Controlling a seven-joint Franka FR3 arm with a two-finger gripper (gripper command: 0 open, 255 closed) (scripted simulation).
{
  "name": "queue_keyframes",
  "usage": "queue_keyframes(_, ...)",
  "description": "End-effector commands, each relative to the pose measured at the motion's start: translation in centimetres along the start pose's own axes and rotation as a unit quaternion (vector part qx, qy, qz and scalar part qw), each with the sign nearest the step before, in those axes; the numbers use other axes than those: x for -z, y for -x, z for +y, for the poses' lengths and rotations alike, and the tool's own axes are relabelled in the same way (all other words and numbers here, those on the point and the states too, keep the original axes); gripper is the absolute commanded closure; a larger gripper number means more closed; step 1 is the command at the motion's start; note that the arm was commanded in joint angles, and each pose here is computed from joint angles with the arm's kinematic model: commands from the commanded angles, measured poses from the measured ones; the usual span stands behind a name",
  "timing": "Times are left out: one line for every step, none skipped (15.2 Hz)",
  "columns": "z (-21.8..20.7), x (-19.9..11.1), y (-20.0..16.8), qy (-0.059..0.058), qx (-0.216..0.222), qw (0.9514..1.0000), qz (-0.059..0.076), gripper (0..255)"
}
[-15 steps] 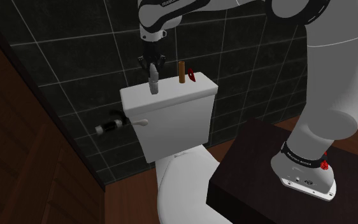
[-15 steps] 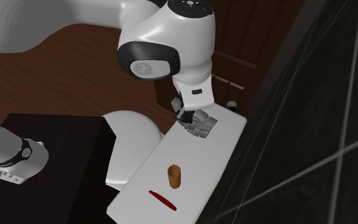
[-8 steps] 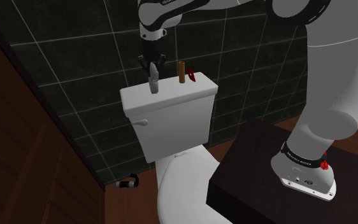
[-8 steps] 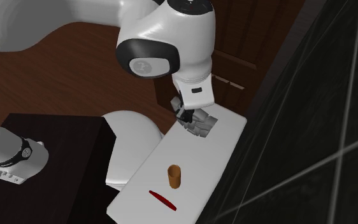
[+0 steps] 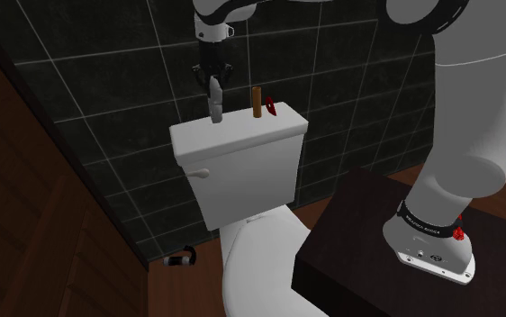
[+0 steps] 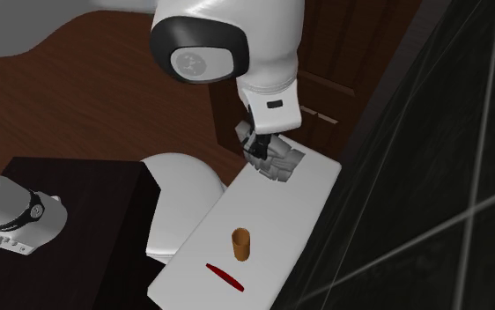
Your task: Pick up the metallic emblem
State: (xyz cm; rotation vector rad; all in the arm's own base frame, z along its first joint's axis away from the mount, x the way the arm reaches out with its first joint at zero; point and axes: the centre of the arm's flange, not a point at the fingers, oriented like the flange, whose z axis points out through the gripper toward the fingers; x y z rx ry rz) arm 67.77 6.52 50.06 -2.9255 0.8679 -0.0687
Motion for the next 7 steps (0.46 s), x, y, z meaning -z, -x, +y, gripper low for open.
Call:
queue_keyframes(-0.1,1.1,-0.1,0.0,0.0,1.0,0.0,255)
queue_keyframes(-0.1,1.6,-0.1,0.0,0.0,1.0,0.0,255)
queue_keyframes(-0.2,2.1,-0.1,0.0,0.0,1.0,0.0,255)
queue_keyframes(-0.2,2.7,-0.1,0.0,0.0,1.0,0.0,255)
queue_keyframes(-0.3,3.2,-0.1,0.0,0.0,1.0,0.0,255)
queue_keyframes(-0.3,3.3,-0.1,0.0,0.0,1.0,0.0,255)
queue_keyframes(-0.3,3.3,-0.1,0.0,0.0,1.0,0.0,255)
